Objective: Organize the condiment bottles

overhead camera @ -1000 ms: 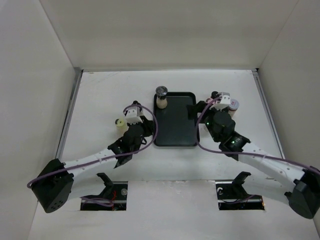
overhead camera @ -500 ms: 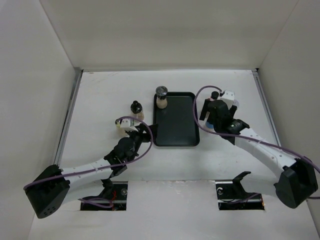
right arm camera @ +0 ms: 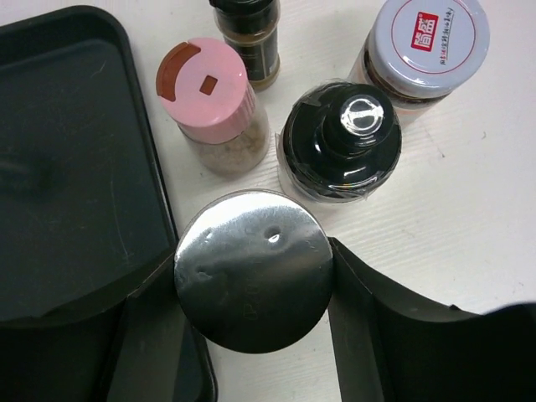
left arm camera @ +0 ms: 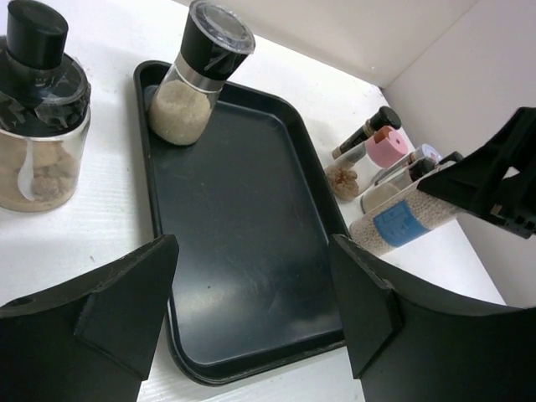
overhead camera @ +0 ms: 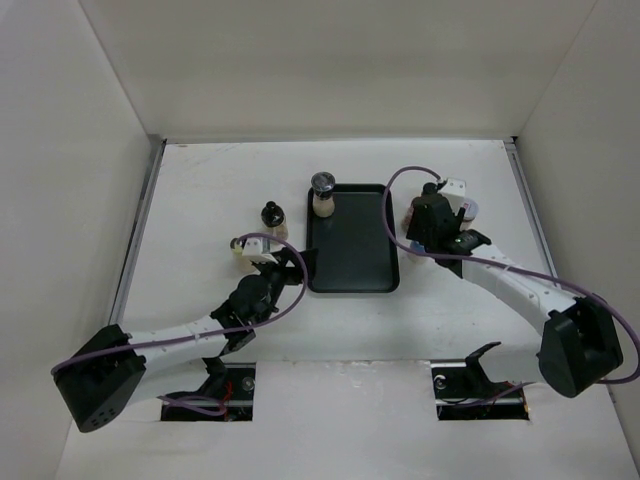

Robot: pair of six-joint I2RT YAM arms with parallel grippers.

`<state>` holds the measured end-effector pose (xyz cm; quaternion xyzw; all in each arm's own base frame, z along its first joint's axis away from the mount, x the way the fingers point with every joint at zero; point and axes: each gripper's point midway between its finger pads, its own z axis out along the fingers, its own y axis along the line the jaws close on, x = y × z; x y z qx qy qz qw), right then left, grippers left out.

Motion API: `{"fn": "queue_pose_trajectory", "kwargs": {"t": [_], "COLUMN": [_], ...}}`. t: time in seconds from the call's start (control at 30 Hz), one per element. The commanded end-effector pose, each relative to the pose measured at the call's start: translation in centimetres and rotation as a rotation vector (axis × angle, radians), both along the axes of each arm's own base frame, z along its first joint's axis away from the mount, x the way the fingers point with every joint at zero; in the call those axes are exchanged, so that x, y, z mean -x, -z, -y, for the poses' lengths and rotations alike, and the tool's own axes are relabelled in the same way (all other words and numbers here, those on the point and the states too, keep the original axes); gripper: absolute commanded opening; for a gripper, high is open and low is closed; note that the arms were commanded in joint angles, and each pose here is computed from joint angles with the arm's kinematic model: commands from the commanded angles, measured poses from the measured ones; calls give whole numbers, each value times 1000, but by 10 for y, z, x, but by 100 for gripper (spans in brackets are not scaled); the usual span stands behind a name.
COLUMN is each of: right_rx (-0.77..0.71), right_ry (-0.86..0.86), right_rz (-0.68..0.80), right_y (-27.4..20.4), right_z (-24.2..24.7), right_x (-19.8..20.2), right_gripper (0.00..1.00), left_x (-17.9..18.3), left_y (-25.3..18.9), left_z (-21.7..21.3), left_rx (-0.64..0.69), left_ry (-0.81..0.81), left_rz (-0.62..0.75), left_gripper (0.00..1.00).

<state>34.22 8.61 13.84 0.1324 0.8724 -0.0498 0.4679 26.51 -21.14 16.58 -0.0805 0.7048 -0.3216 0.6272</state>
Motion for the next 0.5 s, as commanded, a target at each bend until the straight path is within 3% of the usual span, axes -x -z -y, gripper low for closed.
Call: {"fn": "queue_pose_trajectory", "kwargs": {"t": [0.0, 0.07, 0.27, 0.47], "right_rx": [-33, -34, -50, -109], "right_ry": [16, -2, -79, -218], "right_rz": [111, 143, 262, 345], "right_y": [-25, -40, -105, -133], "right_z": [-3, -8, -29, -87], "right_x": [-15, -11, -1, -48], "right_gripper": [51, 45, 44, 44], "left_x": [-1, -2, -8, -11], "left_y": [-11, -13, -6, -3], "left_z": [5, 3, -4, -1], "left_rx": [36, 40, 32, 26], "left_ry": [15, 7, -19, -16], "left_rz": [37, 41, 25, 20], "left_gripper": [72, 73, 73, 74]}}
